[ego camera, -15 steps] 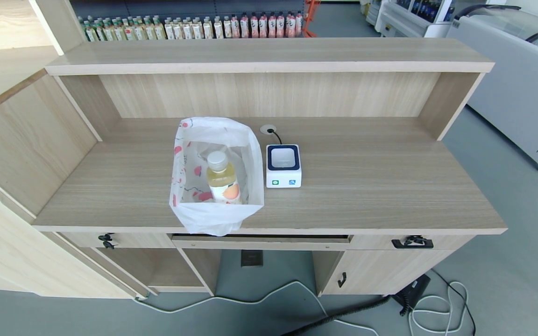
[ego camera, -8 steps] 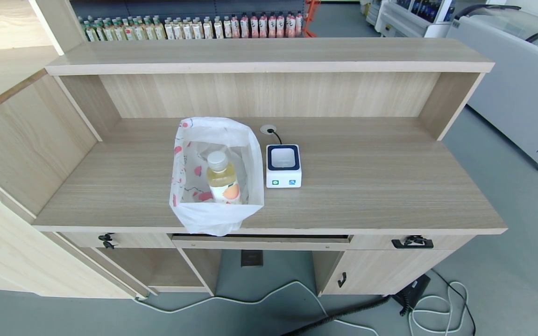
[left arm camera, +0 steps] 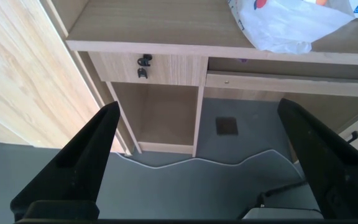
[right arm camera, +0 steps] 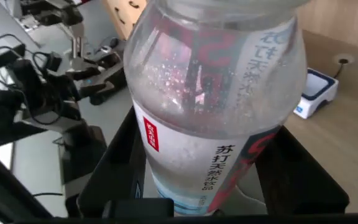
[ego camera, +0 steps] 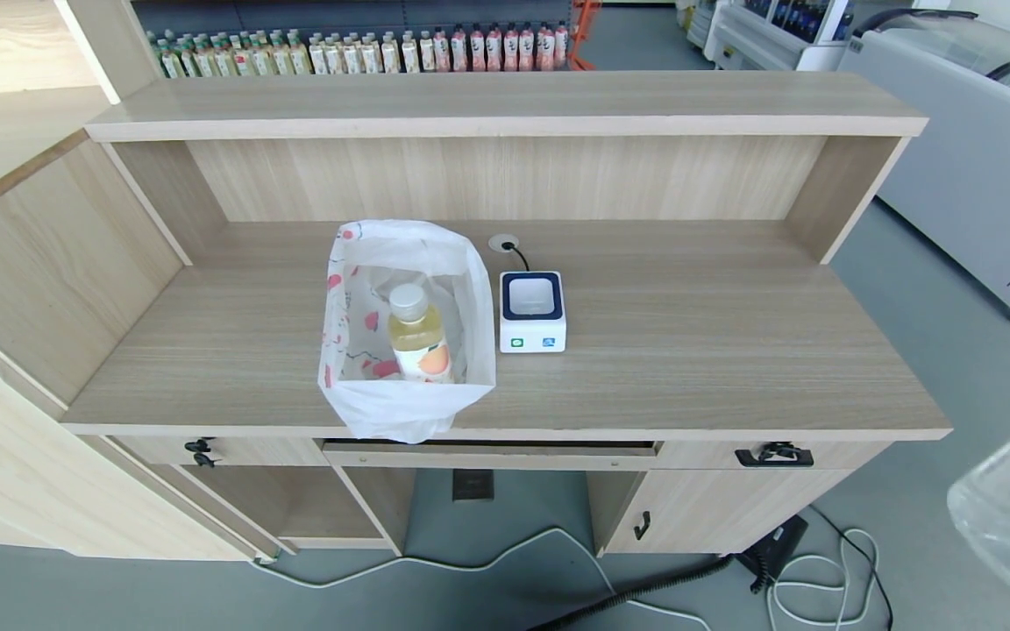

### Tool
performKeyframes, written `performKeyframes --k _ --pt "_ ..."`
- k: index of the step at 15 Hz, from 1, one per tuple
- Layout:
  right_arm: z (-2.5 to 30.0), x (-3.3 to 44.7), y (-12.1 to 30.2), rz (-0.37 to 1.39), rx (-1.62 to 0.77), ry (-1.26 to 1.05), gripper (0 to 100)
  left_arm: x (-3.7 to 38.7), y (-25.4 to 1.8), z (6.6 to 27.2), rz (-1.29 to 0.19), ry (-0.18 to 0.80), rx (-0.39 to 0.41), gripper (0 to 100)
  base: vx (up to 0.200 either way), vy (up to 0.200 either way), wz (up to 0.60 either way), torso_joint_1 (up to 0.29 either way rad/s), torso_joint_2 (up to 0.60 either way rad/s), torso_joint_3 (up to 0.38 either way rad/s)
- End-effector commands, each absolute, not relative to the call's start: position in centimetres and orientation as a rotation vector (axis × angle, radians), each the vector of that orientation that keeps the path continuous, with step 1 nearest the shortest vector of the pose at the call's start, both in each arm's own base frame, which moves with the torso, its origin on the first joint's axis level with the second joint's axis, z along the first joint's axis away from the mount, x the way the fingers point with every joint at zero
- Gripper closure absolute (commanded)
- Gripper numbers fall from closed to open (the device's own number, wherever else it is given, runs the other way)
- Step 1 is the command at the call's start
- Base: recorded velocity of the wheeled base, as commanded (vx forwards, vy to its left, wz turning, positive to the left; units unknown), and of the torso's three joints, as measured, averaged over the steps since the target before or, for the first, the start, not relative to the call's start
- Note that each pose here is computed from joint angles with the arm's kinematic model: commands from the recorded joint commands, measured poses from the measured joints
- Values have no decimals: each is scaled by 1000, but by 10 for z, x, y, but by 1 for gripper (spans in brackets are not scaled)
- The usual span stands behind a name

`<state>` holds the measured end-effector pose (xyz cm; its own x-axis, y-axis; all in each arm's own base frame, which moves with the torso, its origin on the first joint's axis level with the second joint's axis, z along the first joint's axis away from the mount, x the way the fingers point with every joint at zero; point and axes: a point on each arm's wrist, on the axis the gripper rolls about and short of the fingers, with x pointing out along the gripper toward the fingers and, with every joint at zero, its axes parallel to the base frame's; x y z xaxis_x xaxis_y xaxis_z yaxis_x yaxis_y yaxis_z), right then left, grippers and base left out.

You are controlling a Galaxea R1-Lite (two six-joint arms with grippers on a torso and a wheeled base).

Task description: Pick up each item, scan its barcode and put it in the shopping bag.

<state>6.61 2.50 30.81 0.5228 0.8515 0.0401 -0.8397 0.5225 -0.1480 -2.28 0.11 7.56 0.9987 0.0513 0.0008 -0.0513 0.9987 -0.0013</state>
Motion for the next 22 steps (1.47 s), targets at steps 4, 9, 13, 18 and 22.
performKeyframes --k 4,9,13,18,22 --pt "271 119 0 494 -696 -103 100 -23 1 76 52 -2 -2 0 0 0 0 0 0 0" --pt "273 147 -17 222 -866 -139 100 -23 1 76 52 -2 -2 0 0 0 0 0 0 0" --pt "266 181 -24 160 -960 -207 100 -23 1 76 52 -2 -2 0 0 0 0 0 0 0" --pt "266 193 -19 176 -1014 -254 100 -23 1 76 52 -2 -2 0 0 0 0 0 0 0" --pt "265 194 -19 173 -1017 -253 100 -23 1 76 52 -2 -2 0 0 0 0 0 0 0"
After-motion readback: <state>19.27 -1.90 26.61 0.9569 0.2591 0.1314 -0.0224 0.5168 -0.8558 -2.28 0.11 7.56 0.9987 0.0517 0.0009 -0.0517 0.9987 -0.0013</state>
